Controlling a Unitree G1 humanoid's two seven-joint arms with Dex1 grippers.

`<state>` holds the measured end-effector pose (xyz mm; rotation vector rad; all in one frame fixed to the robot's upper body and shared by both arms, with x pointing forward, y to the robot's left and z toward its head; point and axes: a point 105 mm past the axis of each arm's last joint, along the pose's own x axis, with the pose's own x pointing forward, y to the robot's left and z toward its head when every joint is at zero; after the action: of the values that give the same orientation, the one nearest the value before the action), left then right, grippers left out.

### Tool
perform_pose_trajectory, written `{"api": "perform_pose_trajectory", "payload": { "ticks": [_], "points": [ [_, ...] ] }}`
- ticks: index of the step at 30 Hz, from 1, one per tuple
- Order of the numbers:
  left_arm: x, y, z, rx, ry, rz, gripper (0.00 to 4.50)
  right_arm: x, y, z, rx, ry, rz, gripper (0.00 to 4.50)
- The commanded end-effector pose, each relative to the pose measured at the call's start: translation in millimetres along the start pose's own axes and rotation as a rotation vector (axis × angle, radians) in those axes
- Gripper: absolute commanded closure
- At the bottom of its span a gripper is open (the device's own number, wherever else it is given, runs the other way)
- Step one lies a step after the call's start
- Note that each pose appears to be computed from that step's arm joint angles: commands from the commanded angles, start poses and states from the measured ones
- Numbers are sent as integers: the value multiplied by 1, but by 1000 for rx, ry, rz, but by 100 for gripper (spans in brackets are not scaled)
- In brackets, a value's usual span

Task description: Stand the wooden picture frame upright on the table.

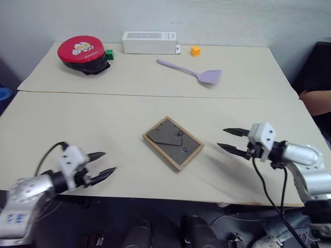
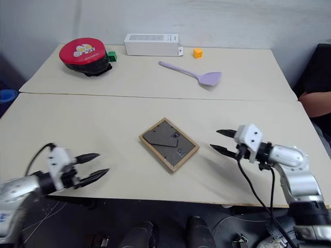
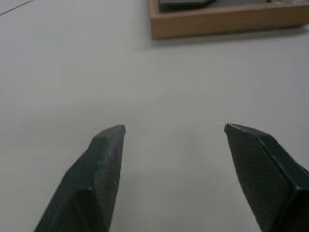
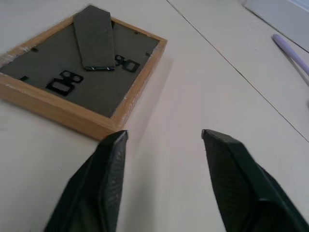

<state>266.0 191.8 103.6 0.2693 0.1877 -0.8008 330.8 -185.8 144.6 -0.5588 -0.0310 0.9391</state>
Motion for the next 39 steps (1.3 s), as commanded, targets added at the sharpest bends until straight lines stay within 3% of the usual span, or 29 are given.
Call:
{"api": "perform_pose_trajectory", "payload": {
  "ticks": [1, 4, 7, 8, 16, 25, 32, 34, 35, 39],
  "points": [
    [25, -12, 6, 19, -11, -36, 250, 12, -1, -10, -34, 20, 4, 336],
    [50, -18, 8, 11, -21, -59, 344, 29, 2, -23, -23, 33, 34, 438],
    [66, -23, 14, 25, -42, -79, 439, 45, 5, -28, -17, 29, 56, 450],
    [69, -24, 16, 26, -44, -78, 445, 48, 6, -27, -9, 18, 68, 450],
    [77, -21, 17, 38, -48, -81, 445, 52, 43, -6, -12, -66, 200, 450],
    [82, -3, 27, 58, -64, -100, 445, 37, 90, 9, 1, -19, 317, 450],
    [61, 17, 17, -2, 6, -84, 445, 27, 86, 7, 13, 25, 279, 450],
    [44, 22, 15, -135, 34, -120, 407, 19, 81, 8, -9, 45, 284, 450],
    [31, 21, 14, -296, 82, -190, 390, 14, 78, 9, -28, 61, 292, 450],
    [5, 9, 20, -664, 248, -346, 266, 11, 74, 12, -45, 93, 299, 450]
  ]
}}
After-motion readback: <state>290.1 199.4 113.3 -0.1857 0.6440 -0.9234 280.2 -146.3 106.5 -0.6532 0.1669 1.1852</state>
